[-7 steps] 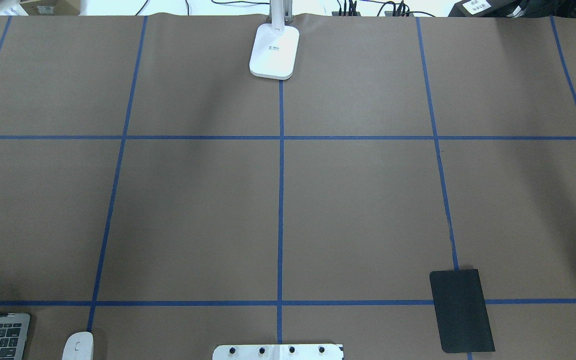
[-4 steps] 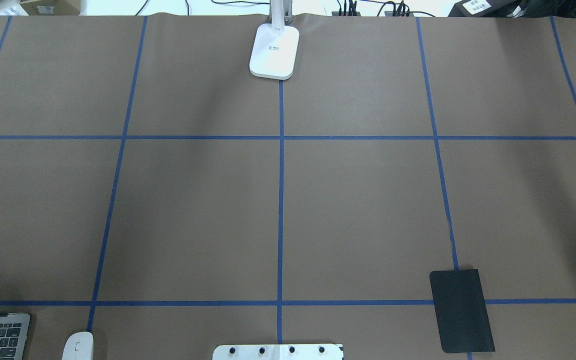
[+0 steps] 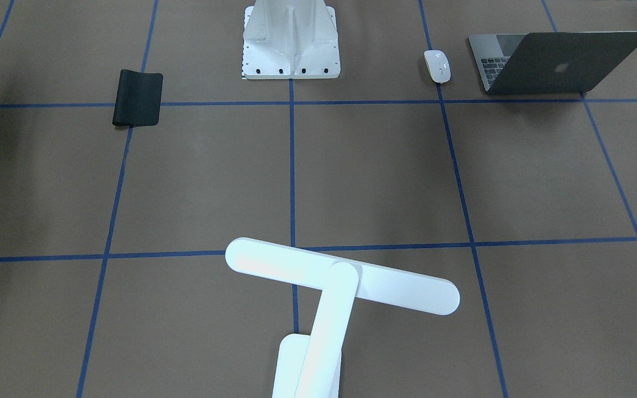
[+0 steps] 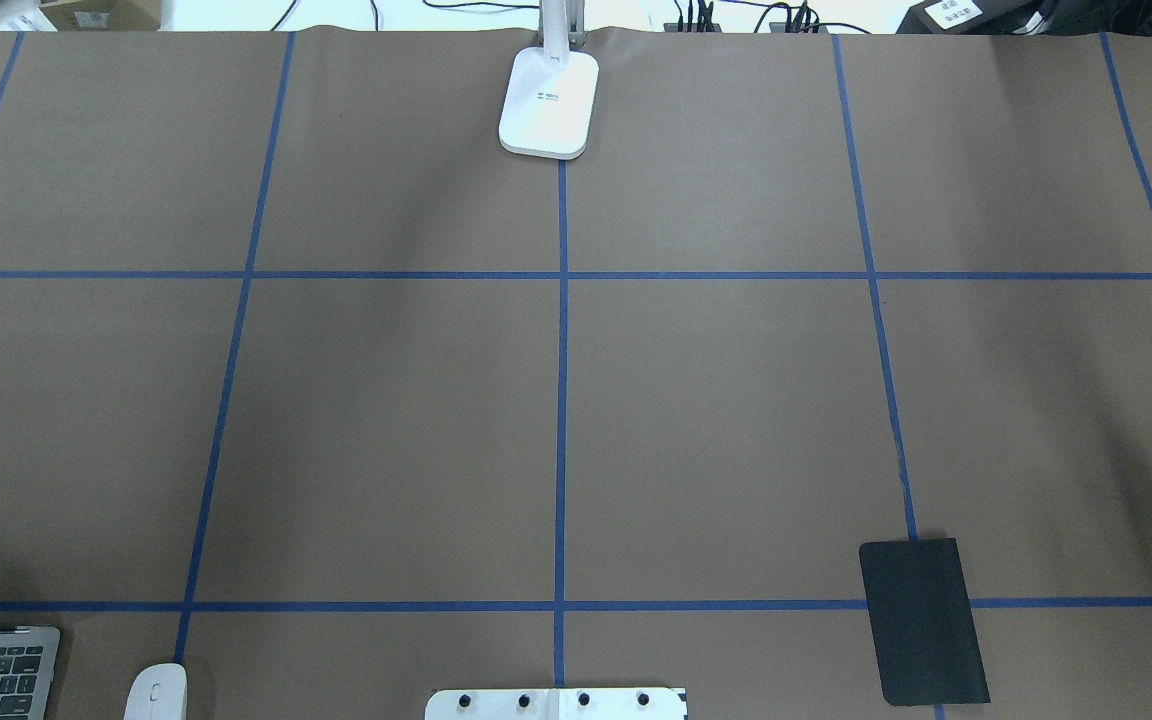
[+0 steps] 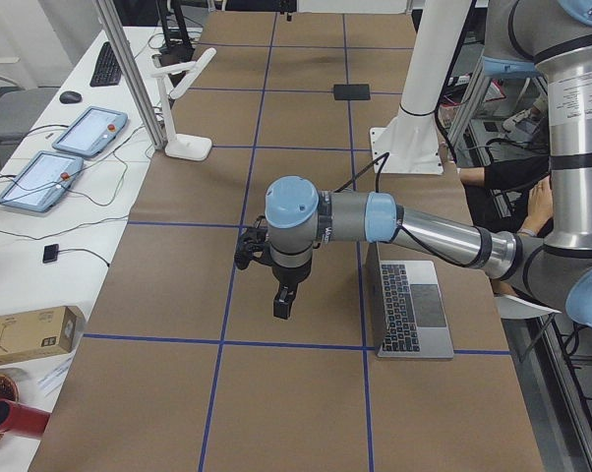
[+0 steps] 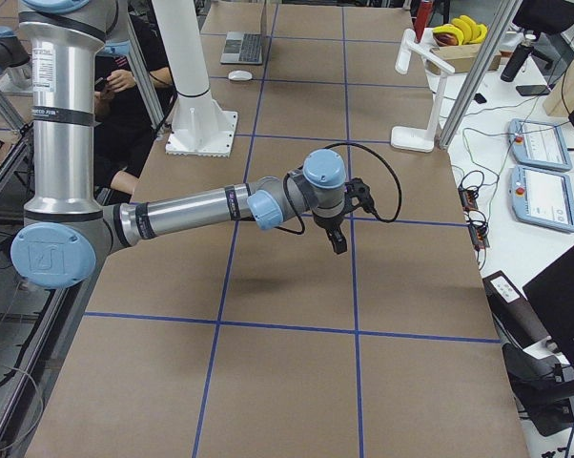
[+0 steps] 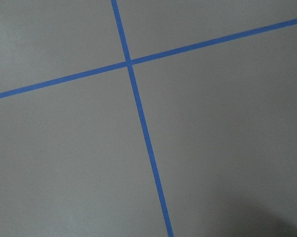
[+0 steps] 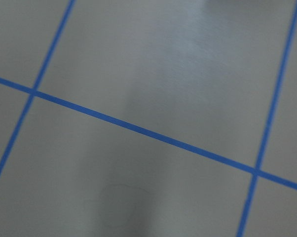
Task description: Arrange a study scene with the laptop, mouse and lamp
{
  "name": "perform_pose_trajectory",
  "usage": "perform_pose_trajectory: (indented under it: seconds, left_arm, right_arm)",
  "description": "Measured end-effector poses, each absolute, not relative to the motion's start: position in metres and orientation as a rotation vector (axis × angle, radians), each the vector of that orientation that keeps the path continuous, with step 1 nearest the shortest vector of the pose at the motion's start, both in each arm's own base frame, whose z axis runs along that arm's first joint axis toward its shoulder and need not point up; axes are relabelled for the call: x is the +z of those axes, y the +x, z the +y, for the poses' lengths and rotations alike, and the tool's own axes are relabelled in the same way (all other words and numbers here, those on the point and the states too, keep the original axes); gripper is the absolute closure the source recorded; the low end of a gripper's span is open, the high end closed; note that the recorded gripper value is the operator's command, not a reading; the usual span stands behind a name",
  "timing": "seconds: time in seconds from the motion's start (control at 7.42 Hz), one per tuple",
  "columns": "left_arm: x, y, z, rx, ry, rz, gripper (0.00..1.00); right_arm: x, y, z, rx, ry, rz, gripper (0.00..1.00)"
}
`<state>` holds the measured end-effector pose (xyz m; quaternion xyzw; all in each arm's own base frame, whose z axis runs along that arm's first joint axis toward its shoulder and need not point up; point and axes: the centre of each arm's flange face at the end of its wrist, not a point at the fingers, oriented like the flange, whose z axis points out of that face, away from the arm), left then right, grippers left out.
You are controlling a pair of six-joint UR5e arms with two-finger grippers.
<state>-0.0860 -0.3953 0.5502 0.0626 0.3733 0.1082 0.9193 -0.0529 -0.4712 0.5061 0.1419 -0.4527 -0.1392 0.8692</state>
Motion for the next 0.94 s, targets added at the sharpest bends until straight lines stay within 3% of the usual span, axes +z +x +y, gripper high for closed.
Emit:
perform_pose_trajectory:
  seconds: [0.27,0.54,0.81,0.94]
  left_arm:
    - [0.532,-0.084,-0.379,0.249,0.161,0.761,0.0]
    - [0.545,-0.083,-0.358,0.432,0.199,0.751,0.0]
    - [0.562,-0.081,-0.333,0.581,0.218,0.755,0.0]
    - [0.562,-0.079,-0.326,0.615,0.224,0.758,0.0]
  right_arm:
    - [0.482,-0.097,-0.449,-0.227,0.186,-1.072,0.0]
    - [0.463,-0.143,-0.432,-0.268,0.184,-1.054,0.0]
    - [0.449,-0.187,-0.419,-0.187,0.146,-0.996,0.08]
    - [0.44,-0.206,-0.405,-0.177,0.132,-0.988,0.05]
